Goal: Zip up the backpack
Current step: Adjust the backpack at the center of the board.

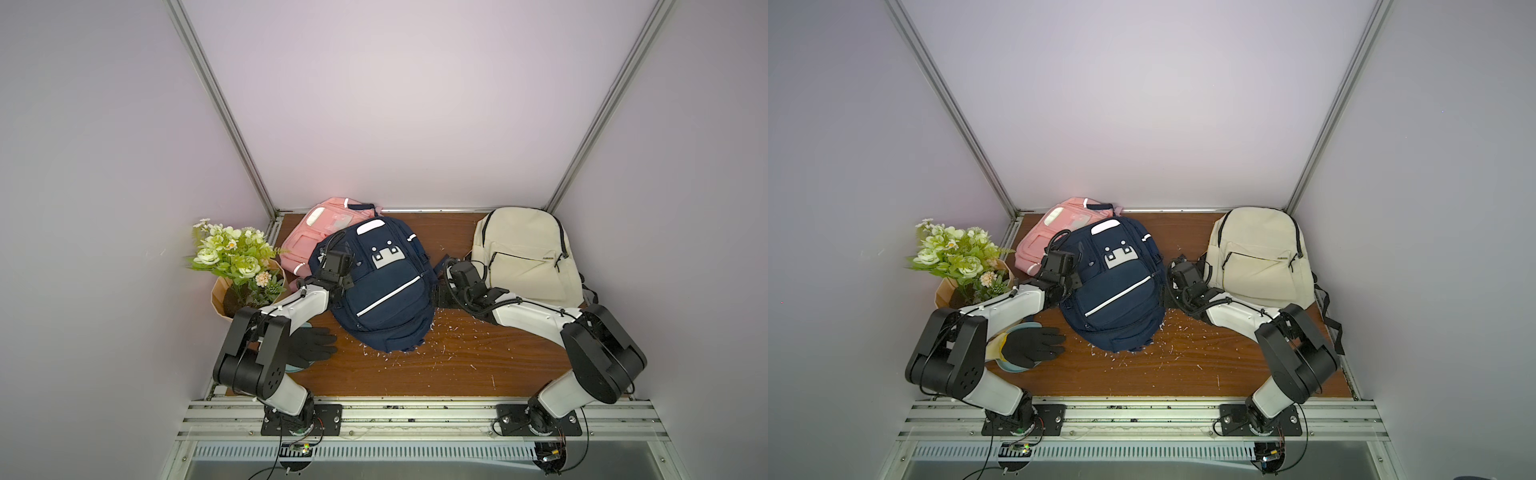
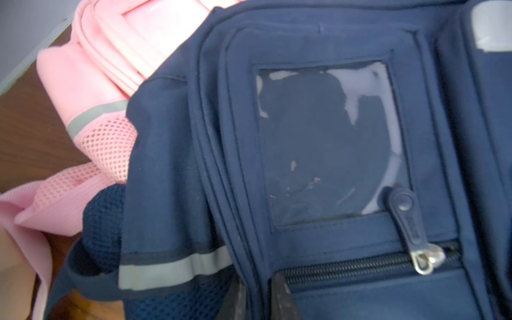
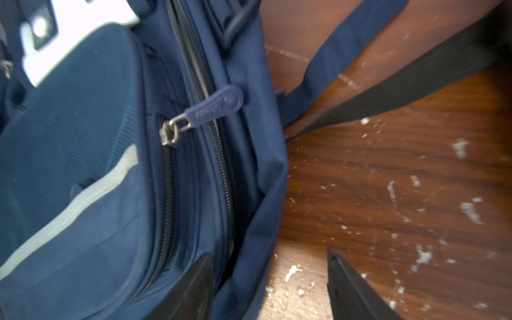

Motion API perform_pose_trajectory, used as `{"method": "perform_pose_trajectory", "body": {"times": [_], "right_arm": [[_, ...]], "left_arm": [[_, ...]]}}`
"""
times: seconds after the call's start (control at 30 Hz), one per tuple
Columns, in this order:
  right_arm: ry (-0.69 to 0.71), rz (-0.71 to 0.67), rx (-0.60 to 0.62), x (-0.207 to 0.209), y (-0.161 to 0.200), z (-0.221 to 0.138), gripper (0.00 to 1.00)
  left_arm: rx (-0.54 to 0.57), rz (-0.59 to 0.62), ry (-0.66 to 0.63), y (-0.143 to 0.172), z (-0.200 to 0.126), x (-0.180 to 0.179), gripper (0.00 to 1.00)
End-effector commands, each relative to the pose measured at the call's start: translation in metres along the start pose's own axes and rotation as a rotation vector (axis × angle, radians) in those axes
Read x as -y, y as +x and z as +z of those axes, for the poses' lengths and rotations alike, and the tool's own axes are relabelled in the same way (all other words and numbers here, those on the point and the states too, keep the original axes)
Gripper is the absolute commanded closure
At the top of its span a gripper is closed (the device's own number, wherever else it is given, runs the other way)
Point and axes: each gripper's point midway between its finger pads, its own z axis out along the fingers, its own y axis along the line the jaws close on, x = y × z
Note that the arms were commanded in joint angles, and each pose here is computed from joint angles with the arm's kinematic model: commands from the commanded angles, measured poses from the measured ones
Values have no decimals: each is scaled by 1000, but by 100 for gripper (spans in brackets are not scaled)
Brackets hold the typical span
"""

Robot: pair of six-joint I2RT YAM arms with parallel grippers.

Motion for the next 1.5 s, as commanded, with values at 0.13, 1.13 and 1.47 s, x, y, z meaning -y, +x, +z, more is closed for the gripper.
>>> {"method": "perform_pose_trajectory", "body": {"times": [0.13, 1.13, 1.47], "right_arm": [[-44, 19, -29, -16, 0, 16, 57], [135, -115, 336, -48, -240, 8, 58], [-87, -152, 338, -122, -111, -83, 38]], "left_arm": [[-7, 5, 105, 4, -22, 14, 100], [-17, -199, 475, 65, -116, 68, 100], [-3, -229, 466, 63, -111, 69, 100]]}}
